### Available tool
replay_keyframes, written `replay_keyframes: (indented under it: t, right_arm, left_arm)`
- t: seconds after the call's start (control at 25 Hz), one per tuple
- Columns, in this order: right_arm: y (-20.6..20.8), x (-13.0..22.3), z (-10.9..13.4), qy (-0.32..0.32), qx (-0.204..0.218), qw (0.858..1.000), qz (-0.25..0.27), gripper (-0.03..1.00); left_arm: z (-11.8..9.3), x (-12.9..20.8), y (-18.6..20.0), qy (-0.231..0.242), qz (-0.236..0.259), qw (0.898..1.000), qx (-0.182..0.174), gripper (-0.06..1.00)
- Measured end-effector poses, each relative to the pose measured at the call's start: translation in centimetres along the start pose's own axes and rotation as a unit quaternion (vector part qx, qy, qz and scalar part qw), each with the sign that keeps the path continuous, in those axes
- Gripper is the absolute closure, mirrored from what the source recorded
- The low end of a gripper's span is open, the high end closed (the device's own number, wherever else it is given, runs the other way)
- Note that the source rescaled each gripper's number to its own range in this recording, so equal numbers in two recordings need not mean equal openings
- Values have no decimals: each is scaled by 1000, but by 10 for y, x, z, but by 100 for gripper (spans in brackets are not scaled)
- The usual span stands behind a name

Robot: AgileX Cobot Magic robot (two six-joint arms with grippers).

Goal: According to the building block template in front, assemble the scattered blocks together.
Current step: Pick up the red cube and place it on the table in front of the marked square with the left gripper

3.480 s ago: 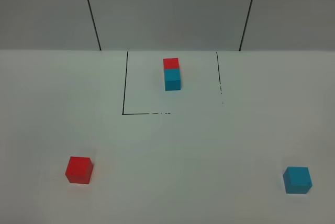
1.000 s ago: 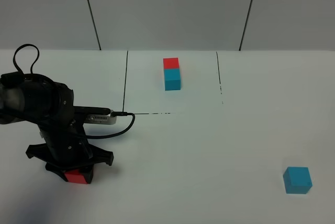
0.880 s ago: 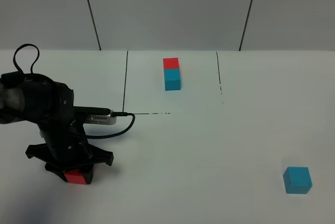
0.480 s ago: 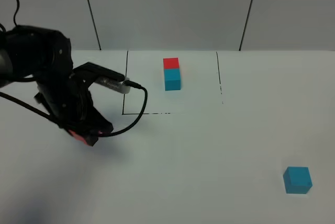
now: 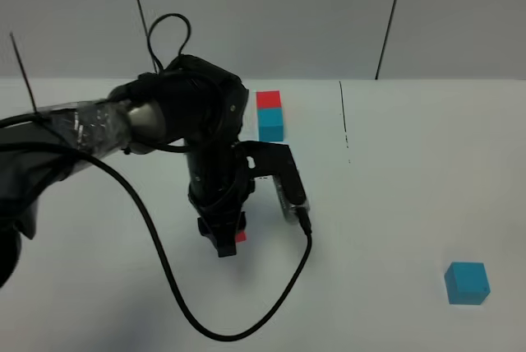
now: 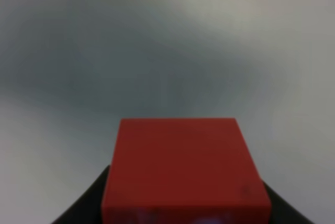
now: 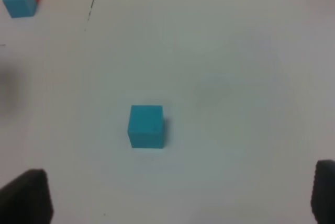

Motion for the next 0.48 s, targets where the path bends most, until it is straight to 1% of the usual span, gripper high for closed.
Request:
replay_keyframes:
  t: [0.12, 0.28, 0.48]
  right_arm:
    - [0, 0, 0, 0, 0, 1000, 0, -3]
    - [0, 0, 0, 0, 0, 1000, 0, -3]
    - [0, 0, 0, 0, 0, 1000, 0, -3]
  left_arm:
    - [7, -16, -6, -24, -5, 1000, -8, 93]
    - [16, -31, -15, -39, -8, 999, -15, 93]
    - [19, -33, -34, -52, 10, 999, -6, 93]
Point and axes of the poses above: a point on each arm's last joint axis where the gripper is mounted, y pointing back along that axis away from the gripper, z along the wrist's bending axis when the last joint is at zero, x = y × z, the point moved 2 cm from there along -y, pointing out along that axis toward the gripper, and after that the axes turned 4 degrees about -y, right-handed, at the moved point
